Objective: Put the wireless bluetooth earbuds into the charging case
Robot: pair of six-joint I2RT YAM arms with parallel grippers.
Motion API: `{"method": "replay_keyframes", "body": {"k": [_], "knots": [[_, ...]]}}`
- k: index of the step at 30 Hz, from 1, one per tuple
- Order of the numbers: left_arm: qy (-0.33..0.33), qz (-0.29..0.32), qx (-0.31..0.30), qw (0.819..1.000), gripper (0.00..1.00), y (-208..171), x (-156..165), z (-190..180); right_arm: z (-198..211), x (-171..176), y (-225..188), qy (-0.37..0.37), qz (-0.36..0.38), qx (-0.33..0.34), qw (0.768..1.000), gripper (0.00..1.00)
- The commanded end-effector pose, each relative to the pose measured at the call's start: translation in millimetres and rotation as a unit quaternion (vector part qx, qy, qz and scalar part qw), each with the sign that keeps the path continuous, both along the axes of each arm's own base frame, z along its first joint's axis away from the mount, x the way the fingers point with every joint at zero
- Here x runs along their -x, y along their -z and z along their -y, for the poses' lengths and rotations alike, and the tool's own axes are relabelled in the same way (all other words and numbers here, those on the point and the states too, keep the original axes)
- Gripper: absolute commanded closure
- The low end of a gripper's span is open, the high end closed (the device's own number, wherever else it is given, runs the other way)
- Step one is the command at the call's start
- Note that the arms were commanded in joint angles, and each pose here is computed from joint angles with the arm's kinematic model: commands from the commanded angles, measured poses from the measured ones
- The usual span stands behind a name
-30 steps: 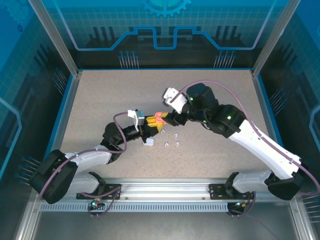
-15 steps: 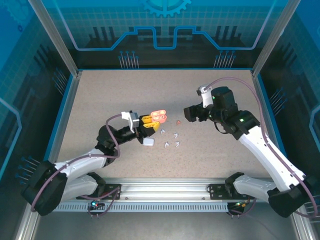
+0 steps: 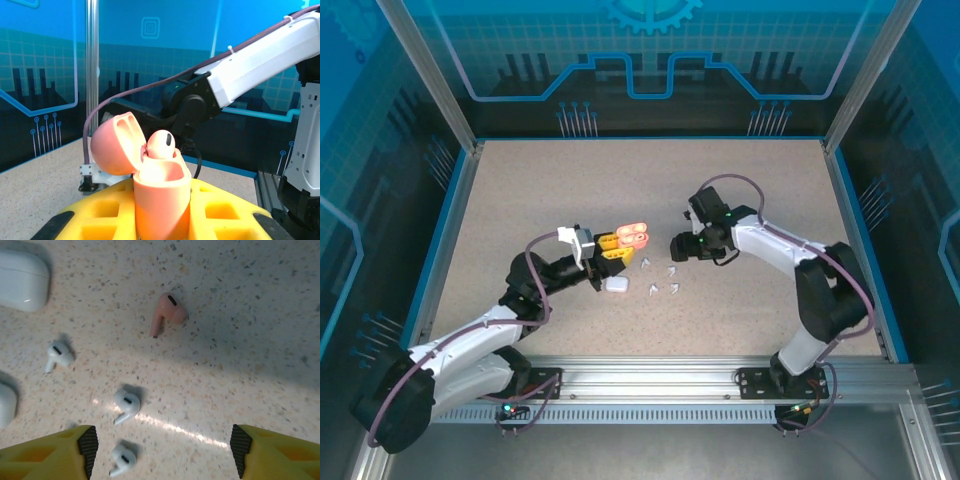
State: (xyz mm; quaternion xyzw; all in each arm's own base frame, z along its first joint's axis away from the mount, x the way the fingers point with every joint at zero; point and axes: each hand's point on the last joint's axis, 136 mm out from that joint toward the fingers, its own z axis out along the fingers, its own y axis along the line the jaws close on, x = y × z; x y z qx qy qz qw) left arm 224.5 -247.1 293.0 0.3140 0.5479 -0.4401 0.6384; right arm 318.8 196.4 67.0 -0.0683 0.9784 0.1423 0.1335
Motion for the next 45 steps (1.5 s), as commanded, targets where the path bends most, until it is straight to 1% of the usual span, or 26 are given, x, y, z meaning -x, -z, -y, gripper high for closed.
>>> {"method": "replay_keyframes", "body": {"k": [1,4,12,18,23,32,39,45], "knots": [[-0.007,0.018,-0.001,1.000,1.00,-6,2,-1,-19,-21,1,0.019,0.006,-0.034,0.999,0.27],[-0.010,0.018,-0.001,1.000,1.00,-5,1,-1,-26,-30,10,0.026,0.006,-0.037,0.999,0.26],[-0.012,0.020,0.001,1.000,1.00,-6,1,-2,-31,-45,26,0.030,0.000,0.008,1.000,0.29],[-0.013,0.023,0.001,1.000,1.00,-7,2,-3,-30,-49,33,0.038,-0.007,0.028,0.999,0.30],[-0.015,0.025,0.001,1.000,1.00,-9,3,-4,-33,-50,37,0.036,-0.013,0.028,0.999,0.30],[-0.017,0.027,0.000,1.000,1.00,-10,5,-6,-42,-51,43,0.030,-0.025,0.020,0.999,0.34],[-0.018,0.028,-0.002,0.999,1.00,-11,6,-7,-53,-56,41,0.018,-0.017,0.004,1.000,0.36],[-0.019,0.029,-0.003,0.999,1.00,-11,7,-8,-55,-58,44,0.014,-0.022,0.012,1.000,0.40]]}}
